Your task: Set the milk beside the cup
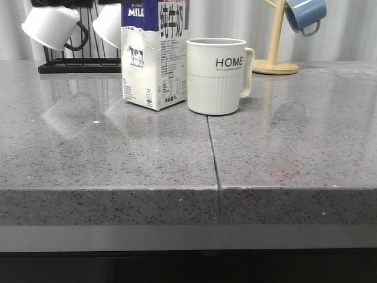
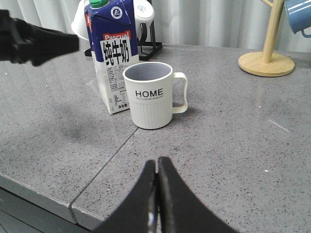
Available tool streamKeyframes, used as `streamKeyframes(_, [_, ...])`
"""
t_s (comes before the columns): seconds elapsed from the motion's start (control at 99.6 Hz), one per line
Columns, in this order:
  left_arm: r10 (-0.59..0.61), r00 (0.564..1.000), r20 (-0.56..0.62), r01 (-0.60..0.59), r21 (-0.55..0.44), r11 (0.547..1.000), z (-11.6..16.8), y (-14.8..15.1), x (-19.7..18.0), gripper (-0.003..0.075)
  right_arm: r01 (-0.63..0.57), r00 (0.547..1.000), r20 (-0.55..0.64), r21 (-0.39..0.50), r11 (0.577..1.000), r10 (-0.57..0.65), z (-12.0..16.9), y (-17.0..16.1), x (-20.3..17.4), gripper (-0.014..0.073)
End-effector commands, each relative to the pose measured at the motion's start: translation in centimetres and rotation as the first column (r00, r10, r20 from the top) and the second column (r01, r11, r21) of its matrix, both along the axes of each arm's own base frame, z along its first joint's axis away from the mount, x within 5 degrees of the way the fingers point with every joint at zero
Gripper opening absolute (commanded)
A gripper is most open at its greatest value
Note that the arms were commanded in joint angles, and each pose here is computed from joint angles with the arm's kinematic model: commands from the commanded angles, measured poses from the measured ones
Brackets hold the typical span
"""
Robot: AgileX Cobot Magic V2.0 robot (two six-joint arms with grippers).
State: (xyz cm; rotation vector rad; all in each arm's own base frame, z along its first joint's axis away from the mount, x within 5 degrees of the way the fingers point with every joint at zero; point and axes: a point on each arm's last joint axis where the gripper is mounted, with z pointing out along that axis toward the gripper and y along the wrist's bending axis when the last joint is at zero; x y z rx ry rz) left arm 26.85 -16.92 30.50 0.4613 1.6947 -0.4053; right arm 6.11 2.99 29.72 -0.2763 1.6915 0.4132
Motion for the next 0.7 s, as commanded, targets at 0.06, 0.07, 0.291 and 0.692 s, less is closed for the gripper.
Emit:
streamKeyframes(0.06, [0.034,0.986,0.165,-0.016,-0.110,0.994,4.2,2.0,-2.2,0.0153,0.008,0.996,0.088,0.033,0.999,-0.011,1.5,-0.1,0.0,-0.0036])
streamKeyframes(0.07, [0.037,0.985,0.168,-0.019,-0.112,0.994,4.2,2.2,-2.4,0.0139,0.008,0.996,0.088,0.033,0.999,-0.011,1.5,-0.1,0.0,-0.0036])
streamKeyframes(0.291, [0.094,0.976,0.197,-0.086,-0.048,0.995,4.6,5.6,-4.4,-0.0021,0.008,0.996,0.088,0.033,0.999,-0.011,1.5,-0.1,0.0,-0.0036])
streamKeyframes(0.692, [0.272,0.952,0.138,-0.274,-0.006,0.962,4.0,12.2,-9.3,-0.0021,0.008,0.996,0.088,0.033,0.999,-0.011,1.5,-0.1,0.0,-0.0036])
